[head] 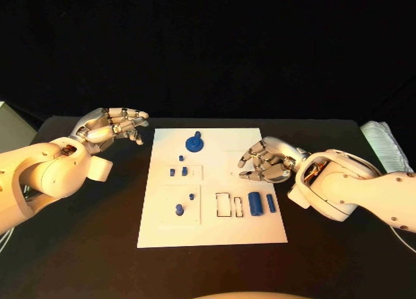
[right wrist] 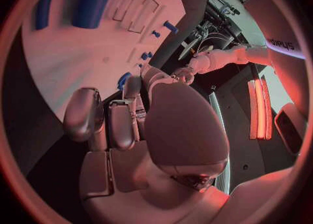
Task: Assemble the parts on the task board
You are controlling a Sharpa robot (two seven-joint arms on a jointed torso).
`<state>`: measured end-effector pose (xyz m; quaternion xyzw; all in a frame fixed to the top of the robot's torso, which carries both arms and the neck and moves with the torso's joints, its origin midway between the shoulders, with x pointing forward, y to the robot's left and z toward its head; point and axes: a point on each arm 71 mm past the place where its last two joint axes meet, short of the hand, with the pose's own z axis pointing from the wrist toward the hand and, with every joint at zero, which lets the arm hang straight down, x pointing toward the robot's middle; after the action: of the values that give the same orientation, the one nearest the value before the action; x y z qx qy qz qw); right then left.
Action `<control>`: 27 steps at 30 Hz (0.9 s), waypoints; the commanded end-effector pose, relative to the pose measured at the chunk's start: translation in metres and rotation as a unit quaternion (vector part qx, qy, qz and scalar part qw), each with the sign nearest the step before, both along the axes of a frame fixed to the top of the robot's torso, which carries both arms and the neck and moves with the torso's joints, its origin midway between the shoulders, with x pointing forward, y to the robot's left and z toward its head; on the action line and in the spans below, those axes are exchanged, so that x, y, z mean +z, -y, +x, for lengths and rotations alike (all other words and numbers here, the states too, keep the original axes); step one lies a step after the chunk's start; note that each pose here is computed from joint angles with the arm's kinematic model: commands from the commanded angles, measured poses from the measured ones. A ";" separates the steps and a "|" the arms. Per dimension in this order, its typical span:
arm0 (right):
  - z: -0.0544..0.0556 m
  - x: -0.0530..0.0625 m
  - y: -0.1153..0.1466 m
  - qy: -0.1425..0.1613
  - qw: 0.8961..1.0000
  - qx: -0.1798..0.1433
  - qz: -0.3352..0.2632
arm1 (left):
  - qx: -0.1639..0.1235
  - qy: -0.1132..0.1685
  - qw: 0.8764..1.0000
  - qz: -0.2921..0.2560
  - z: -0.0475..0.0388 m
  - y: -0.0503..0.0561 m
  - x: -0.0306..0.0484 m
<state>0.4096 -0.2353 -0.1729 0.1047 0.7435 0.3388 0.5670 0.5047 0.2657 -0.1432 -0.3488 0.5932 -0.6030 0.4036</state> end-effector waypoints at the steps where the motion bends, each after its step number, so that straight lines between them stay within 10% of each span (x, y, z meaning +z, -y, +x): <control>1: -0.010 -0.008 0.012 -0.071 0.997 -0.009 -0.014 | -0.006 0.002 1.000 -0.012 -0.0033 0.003 -0.0007; 12: -0.037 -0.018 0.037 -0.024 0.995 -0.041 -0.093 | -0.009 -0.004 1.000 -0.014 -0.0091 0.002 -0.0052; 27: -0.046 -0.036 0.025 -0.023 0.989 -0.048 -0.136 | -0.013 -0.008 1.000 -0.015 -0.0104 0.005 -0.0082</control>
<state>0.3625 -0.2585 -0.2102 0.0792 0.7945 0.2268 0.5577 0.4952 0.2630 -0.1525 -0.3551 0.5958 -0.6059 0.3896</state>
